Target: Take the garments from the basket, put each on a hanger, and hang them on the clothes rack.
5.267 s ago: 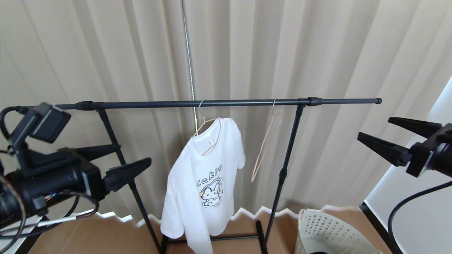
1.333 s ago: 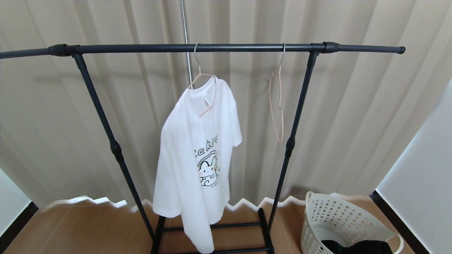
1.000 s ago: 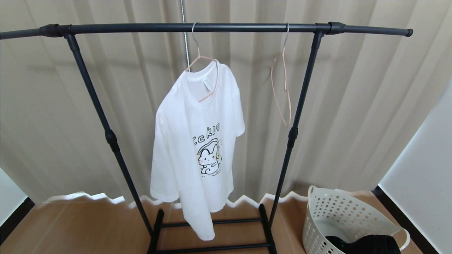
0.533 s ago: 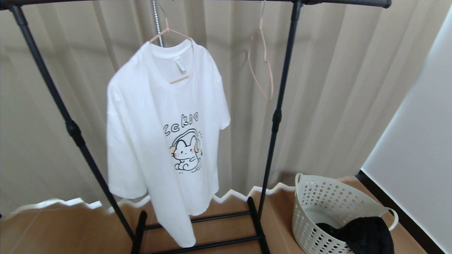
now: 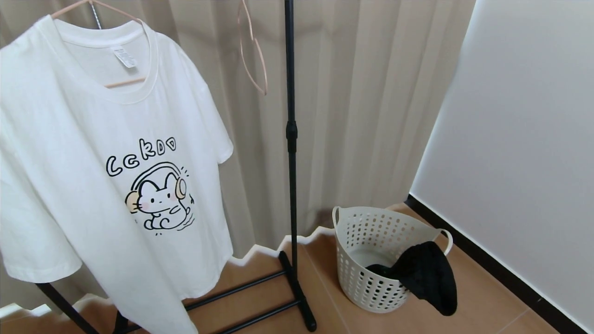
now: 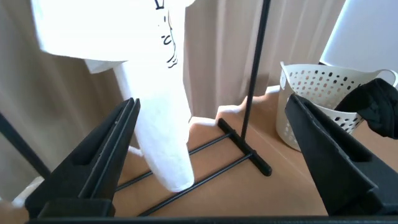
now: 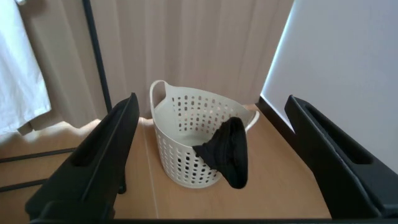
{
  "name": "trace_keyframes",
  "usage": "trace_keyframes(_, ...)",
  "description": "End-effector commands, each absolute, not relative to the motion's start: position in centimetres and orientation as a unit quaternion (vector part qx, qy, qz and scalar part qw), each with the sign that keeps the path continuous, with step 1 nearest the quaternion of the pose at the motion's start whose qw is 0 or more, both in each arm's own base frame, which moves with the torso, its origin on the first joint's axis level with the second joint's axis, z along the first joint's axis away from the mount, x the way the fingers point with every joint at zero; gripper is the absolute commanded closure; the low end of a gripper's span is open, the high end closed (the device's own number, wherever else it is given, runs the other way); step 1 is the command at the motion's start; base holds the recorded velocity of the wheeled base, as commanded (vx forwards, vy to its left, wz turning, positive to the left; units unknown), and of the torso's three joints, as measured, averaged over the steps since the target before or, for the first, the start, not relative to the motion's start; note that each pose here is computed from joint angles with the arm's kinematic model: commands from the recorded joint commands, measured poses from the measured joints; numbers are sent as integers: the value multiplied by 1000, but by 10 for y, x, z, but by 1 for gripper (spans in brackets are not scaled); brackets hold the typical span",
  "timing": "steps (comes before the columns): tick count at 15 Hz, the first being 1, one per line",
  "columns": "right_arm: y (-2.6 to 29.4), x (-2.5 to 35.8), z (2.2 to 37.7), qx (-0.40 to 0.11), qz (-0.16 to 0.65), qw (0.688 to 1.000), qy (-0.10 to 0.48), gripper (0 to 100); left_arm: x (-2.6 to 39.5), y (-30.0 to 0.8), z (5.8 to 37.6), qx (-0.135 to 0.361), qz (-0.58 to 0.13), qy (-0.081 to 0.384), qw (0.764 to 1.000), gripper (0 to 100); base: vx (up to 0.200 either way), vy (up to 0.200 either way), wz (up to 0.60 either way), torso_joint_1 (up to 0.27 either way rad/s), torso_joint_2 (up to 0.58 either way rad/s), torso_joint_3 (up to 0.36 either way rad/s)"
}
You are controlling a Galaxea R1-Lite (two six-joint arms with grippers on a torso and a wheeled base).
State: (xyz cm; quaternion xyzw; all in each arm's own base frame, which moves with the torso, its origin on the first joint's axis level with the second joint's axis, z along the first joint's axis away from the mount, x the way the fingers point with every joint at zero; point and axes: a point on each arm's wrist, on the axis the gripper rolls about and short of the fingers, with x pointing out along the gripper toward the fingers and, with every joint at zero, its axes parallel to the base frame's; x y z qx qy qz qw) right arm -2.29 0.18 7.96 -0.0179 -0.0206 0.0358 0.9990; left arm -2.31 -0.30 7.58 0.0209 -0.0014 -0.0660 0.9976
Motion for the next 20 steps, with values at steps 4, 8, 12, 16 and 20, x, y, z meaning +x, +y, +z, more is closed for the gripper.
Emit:
trace_keyframes(4,2,-23,80,-18,36,999,-21,0,-23,-3,76,21,-66,-1,998,0,0,-100,0,0,39,40)
trace_keyframes(8,2,-23,80,-18,36,999,-21,0,-23,-3,76,21,-66,-1,998,0,0,-200,0,-2,4,5)
trace_keyframes(12,2,-23,80,-18,36,999,-21,0,-23,-3,76,21,-66,-1,998,0,0,-200,0,2,1,2)
trace_keyframes(16,2,-23,80,-18,36,999,-21,0,-23,-3,76,21,-66,-1,998,0,100,-100,0,1,4,5)
trace_keyframes(20,2,-23,80,-18,36,999,-20,0,-23,-3,76,21,-66,-1,998,0,50,-150,0,1,6,5)
